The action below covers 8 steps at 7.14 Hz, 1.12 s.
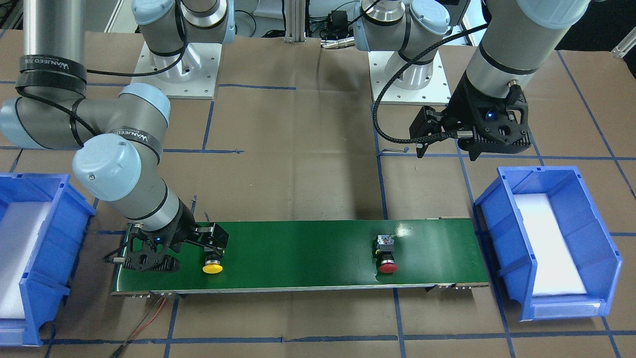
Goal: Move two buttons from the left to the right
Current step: 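Lower the right gripper onto the yellow button on the belt and grasp it, then carry the yellow button into the far blue bin and release it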
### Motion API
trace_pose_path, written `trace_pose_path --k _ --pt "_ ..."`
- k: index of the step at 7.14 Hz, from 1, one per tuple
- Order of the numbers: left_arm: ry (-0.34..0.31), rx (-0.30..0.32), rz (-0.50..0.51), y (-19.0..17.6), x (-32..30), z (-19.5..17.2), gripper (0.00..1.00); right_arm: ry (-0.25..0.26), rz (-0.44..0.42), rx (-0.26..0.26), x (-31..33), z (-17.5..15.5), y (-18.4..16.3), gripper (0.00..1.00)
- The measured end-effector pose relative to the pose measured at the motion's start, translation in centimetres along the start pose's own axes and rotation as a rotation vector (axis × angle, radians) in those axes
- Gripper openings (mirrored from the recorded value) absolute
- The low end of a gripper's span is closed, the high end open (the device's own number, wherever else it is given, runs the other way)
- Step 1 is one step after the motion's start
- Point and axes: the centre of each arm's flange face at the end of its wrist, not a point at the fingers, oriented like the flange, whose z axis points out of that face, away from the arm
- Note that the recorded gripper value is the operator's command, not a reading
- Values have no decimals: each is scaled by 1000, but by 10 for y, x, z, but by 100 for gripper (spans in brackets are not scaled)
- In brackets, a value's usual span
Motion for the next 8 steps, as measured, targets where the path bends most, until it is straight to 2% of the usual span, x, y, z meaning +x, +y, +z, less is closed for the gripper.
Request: trace_pose_path --k 3,4,6,8 --pt "-1 0 -1 0 -1 0 100 17 3 -29 3 16 1 99" --pt "-2 1 -1 0 -1 0 100 28 3 -38 5 22 0 85" --pt "-1 2 -1 0 -1 0 100 93 -3 -41 12 28 -2 8" --pt "-1 2 -2 0 -1 -1 100 164 -11 -78 20 26 -1 4"
